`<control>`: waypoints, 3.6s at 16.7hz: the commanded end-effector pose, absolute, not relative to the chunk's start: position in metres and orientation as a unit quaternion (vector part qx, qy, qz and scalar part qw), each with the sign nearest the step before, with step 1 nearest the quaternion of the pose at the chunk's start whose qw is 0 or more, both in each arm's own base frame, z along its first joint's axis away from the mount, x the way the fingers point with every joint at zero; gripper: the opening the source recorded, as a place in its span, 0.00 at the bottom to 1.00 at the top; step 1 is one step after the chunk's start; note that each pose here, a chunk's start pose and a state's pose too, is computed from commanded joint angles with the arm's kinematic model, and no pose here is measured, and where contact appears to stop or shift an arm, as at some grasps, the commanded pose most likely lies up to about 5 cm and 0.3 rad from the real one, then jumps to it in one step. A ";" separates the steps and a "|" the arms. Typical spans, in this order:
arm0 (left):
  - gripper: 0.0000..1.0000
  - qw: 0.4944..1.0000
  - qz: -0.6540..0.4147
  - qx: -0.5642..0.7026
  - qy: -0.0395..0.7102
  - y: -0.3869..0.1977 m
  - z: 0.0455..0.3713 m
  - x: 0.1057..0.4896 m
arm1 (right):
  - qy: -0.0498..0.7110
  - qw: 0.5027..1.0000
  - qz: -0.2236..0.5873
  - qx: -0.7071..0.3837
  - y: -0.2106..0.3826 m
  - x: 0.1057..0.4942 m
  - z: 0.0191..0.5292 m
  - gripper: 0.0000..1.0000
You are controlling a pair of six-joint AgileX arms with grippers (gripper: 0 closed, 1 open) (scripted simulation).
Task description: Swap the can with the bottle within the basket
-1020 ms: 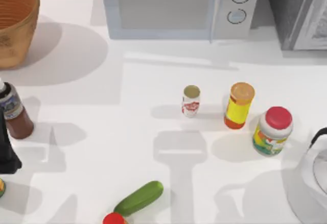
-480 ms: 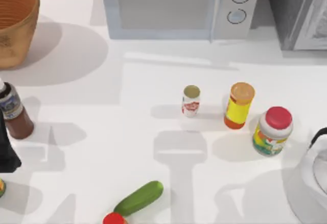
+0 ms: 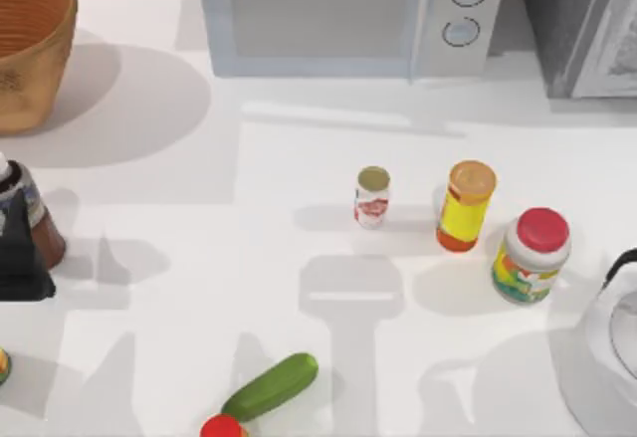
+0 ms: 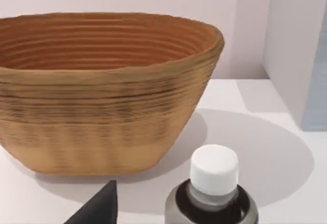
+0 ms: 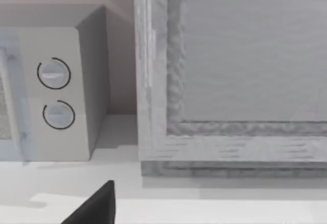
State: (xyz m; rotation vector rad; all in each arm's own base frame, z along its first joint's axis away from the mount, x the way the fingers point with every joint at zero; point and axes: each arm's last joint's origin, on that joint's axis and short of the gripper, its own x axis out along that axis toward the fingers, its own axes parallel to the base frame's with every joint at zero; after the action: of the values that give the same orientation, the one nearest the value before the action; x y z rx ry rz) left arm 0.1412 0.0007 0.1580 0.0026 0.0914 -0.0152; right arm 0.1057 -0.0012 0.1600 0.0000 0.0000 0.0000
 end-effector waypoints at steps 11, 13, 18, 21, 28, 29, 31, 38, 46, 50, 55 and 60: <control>1.00 0.989 -0.011 0.000 0.148 0.007 0.107 0.183 | 0.000 1.000 0.000 0.000 -0.001 0.106 0.160 1.00; 1.00 0.989 -0.010 0.001 0.150 0.008 0.104 0.184 | 0.000 1.000 0.000 0.000 -0.001 0.106 0.160 1.00; 1.00 0.988 -0.012 0.001 0.152 0.007 0.103 0.183 | 0.000 1.000 0.000 0.000 -0.001 0.106 0.160 1.00; 1.00 0.989 -0.010 0.001 0.148 0.006 0.105 0.190 | 0.000 1.000 0.000 0.000 -0.001 0.106 0.160 1.00; 1.00 0.989 -0.011 0.001 0.145 0.003 0.096 0.234 | 0.000 1.000 0.000 0.000 -0.001 0.106 0.160 1.00; 1.00 0.989 -0.011 0.001 0.147 0.004 0.092 0.237 | 0.000 1.000 0.000 0.000 -0.001 0.106 0.160 1.00; 1.00 0.989 -0.010 0.001 0.150 0.006 0.087 0.241 | 0.000 1.000 0.000 0.000 -0.001 0.106 0.160 1.00; 0.85 0.989 -0.010 0.001 0.150 0.007 0.086 0.241 | 0.000 1.000 0.000 0.000 -0.001 0.106 0.160 1.00; 0.25 0.989 -0.010 0.001 0.150 0.007 0.086 0.241 | 0.000 1.000 0.000 0.000 -0.001 0.106 0.160 1.00; 0.00 0.989 -0.010 0.001 0.150 0.007 0.086 0.241 | 0.000 1.000 0.000 0.000 -0.001 0.106 0.160 1.00; 0.00 0.989 -0.010 0.001 0.150 0.007 0.086 0.241 | 0.000 1.000 0.000 0.000 -0.001 0.106 0.160 1.00; 0.00 0.989 -0.015 -0.001 0.146 0.004 0.088 0.244 | 0.000 1.000 0.000 0.000 -0.001 0.106 0.160 1.00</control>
State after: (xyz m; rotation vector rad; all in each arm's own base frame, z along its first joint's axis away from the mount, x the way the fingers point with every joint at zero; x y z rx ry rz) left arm 0.2437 0.0045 0.0883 -0.0026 0.2923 -0.0299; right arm 0.1057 -0.0012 0.1600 0.0000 0.0000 0.0000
